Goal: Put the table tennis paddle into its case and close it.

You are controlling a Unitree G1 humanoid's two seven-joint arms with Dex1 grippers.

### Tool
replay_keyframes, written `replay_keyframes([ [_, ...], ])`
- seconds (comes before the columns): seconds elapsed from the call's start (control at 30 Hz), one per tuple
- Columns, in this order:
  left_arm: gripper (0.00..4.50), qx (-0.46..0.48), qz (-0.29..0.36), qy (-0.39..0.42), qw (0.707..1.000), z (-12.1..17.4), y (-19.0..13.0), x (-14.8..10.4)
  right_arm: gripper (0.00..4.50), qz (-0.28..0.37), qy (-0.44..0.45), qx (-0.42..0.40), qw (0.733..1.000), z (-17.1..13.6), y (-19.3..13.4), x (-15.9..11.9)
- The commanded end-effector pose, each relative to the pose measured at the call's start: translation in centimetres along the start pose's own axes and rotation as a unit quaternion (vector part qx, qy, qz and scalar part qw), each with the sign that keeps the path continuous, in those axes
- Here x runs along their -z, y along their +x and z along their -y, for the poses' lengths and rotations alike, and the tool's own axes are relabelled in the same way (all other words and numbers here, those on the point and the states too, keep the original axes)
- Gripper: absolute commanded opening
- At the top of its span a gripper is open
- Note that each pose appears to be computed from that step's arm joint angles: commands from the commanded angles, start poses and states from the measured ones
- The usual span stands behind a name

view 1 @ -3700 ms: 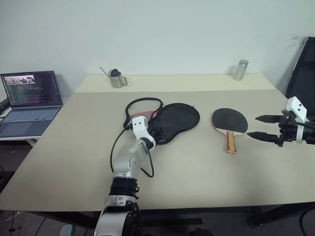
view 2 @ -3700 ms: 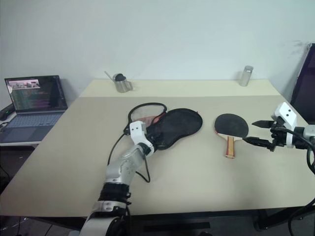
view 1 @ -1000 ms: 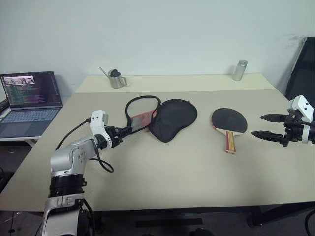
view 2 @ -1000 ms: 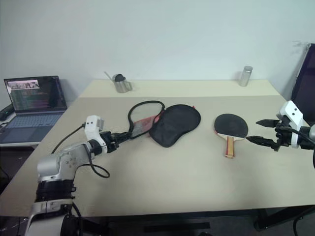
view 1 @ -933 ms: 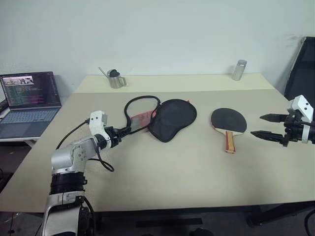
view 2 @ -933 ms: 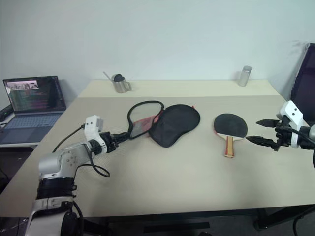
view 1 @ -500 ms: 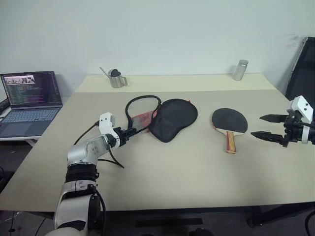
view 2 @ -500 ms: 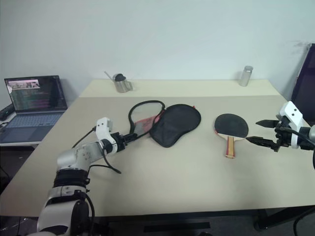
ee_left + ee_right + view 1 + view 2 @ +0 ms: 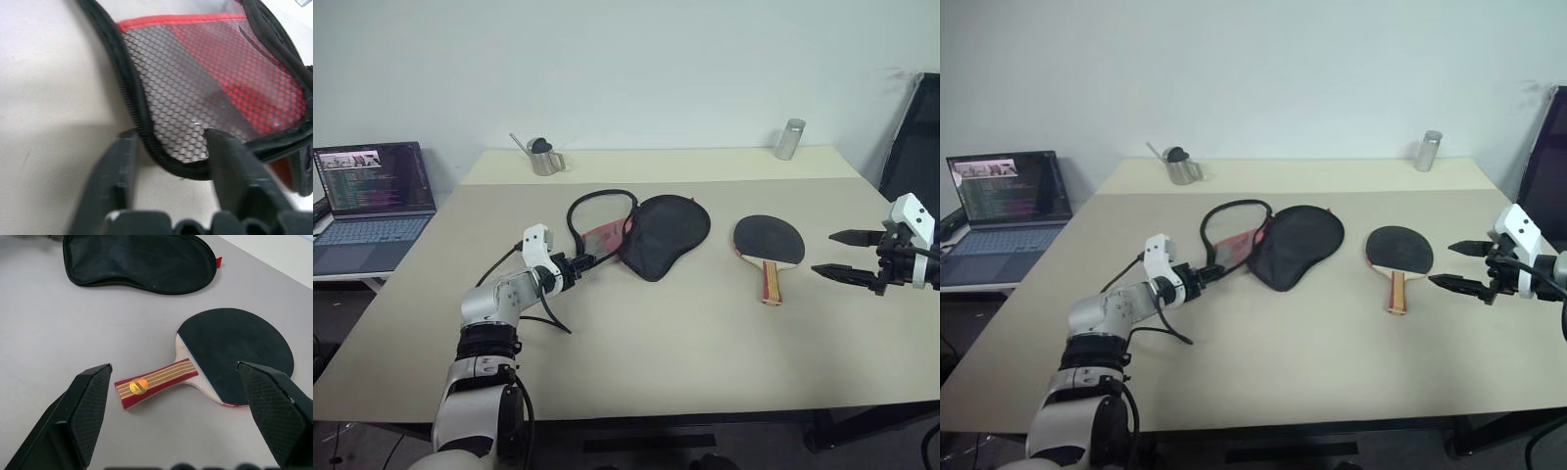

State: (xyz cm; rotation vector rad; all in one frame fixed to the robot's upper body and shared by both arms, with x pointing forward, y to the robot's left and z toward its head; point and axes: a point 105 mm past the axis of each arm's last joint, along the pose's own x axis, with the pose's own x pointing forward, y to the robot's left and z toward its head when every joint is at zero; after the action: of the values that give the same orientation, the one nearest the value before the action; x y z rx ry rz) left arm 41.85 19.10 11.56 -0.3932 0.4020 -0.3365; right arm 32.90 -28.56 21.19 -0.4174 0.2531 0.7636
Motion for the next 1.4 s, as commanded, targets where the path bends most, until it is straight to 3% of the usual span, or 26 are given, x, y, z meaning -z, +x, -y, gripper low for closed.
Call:
replay_keyframes([
  [0.03,0.60,0.018,0.032,0.019,0.999,0.7,-0.5,-2.1,4.50,0.018,-0.018,0.013,1.000,0.4,-1.0,-1.5],
  [0.1,0.03,0.017,0.037,0.023,0.999,0.6,-0.7,-2.4,4.50,0.019,-0.018,0.014,1.000,0.4,-1.0,-1.5],
  [0.43,0.03,0.038,0.063,0.043,0.996,1.6,-1.1,-3.4,4.50,0.021,-0.018,0.013,1.000,0.3,-0.8,-1.5],
  [0.73,0.03,0.077,0.101,0.128,0.984,6.2,-2.3,-4.0,4.50,0.019,-0.019,0.014,1.000,0.2,-1.1,-1.5],
  [0.9,0.03,0.069,0.100,0.125,0.985,7.5,-2.6,-3.2,4.50,0.016,-0.018,0.019,1.000,0.1,-1.6,-1.3],
  [1.23,0.03,0.000,0.085,0.085,0.993,7.8,0.3,-0.3,4.50,0.017,-0.016,0.020,1.000,0.0,-1.4,-1.2],
  [1.4,0.03,-0.010,0.103,0.068,0.992,8.5,0.5,-0.7,4.50,0.018,-0.014,0.020,1.000,-0.1,-1.4,-1.1],
])
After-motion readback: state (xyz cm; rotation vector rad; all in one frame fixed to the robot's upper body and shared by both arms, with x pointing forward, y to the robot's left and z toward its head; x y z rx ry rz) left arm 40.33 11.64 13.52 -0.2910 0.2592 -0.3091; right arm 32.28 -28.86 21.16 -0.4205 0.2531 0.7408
